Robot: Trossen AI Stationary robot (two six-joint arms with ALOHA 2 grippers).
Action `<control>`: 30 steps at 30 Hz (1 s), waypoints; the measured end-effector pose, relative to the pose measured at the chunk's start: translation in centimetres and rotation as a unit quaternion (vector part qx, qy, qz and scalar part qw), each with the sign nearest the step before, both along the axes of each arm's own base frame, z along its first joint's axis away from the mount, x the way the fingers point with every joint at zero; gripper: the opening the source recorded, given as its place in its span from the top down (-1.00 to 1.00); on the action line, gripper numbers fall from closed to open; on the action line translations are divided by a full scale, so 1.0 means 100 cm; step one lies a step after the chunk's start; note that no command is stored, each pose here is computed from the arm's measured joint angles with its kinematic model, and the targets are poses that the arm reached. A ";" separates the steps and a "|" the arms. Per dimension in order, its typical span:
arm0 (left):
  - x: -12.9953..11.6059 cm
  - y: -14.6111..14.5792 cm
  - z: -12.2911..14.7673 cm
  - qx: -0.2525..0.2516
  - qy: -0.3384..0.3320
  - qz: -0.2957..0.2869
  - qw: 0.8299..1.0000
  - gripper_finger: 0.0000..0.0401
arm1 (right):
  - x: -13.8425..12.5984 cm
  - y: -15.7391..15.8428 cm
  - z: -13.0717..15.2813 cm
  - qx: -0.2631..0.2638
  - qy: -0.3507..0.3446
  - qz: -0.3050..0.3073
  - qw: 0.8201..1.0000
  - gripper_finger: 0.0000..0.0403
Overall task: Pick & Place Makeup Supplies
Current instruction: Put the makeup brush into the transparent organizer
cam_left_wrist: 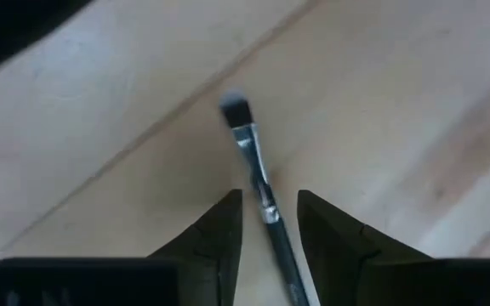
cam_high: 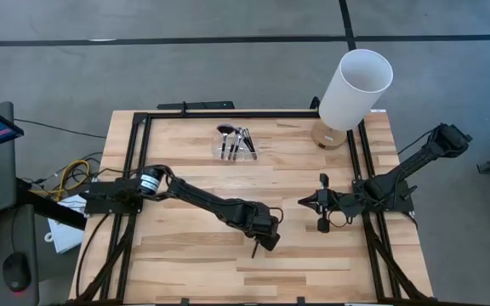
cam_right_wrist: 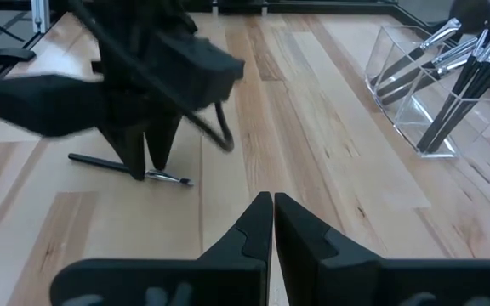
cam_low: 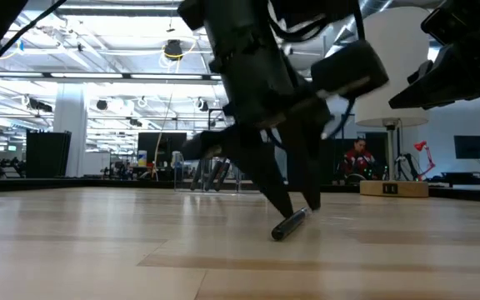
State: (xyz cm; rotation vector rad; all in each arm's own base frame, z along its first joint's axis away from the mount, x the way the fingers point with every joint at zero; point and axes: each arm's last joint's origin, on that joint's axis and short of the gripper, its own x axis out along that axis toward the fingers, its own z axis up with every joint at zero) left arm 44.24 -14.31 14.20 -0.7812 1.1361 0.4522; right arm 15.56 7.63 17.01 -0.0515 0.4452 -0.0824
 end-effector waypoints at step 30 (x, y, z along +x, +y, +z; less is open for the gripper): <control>-0.015 0.020 -0.011 0.038 0.115 -0.019 0.992 0.87 | -0.001 0.000 -0.001 -0.004 0.007 0.002 1.000 0.96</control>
